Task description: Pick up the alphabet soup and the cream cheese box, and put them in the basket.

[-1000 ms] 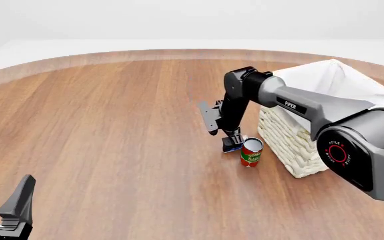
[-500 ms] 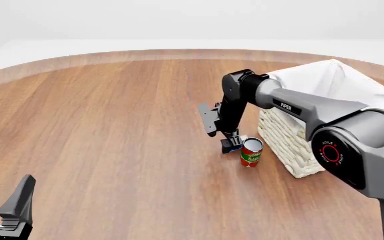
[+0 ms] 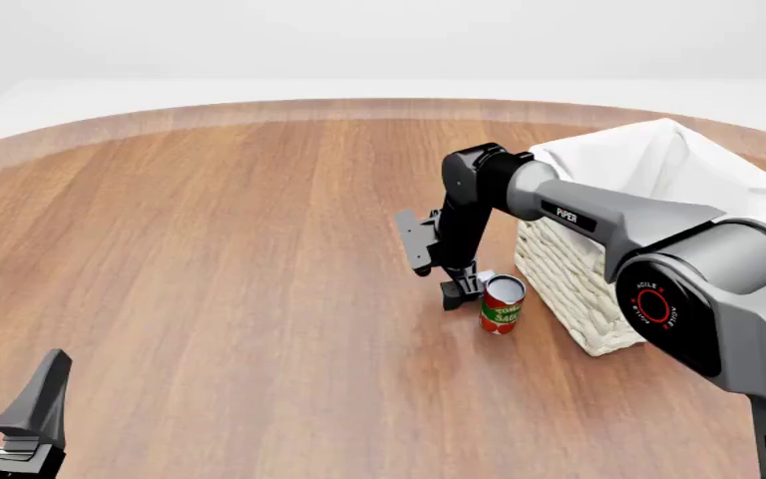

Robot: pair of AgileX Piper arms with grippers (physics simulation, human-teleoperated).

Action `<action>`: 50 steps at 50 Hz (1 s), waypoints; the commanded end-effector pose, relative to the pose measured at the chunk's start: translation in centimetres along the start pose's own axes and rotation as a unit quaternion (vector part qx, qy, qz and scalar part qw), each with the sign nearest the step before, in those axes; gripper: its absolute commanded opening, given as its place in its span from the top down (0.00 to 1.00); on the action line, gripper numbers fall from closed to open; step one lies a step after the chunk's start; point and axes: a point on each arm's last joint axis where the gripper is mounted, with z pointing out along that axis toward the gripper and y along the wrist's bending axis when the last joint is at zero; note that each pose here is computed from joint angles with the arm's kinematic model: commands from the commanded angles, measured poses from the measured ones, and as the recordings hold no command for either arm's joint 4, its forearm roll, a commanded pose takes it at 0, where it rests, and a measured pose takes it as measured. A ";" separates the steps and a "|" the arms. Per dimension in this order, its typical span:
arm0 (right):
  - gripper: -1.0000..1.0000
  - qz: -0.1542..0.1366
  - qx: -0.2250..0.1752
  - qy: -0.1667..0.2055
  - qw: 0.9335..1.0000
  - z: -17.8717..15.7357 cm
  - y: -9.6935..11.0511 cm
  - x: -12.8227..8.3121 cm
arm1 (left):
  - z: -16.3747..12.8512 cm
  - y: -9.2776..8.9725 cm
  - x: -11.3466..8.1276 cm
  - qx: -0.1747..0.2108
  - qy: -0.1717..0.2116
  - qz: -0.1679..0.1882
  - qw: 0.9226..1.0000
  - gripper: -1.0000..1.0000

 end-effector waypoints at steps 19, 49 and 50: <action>0.00 0.020 -0.001 0.001 1.000 -0.5 0.3 0.7 | 0.0 0.0 0.0 0.000 0.000 0.000 1.000 0.00; 0.00 0.025 -0.006 0.002 1.000 0.2 0.2 0.5 | 0.0 0.0 0.0 0.000 0.000 0.000 1.000 0.00; 0.00 0.024 -0.007 0.002 1.000 0.2 0.3 0.5 | 0.0 0.0 0.0 0.000 0.000 0.000 1.000 0.00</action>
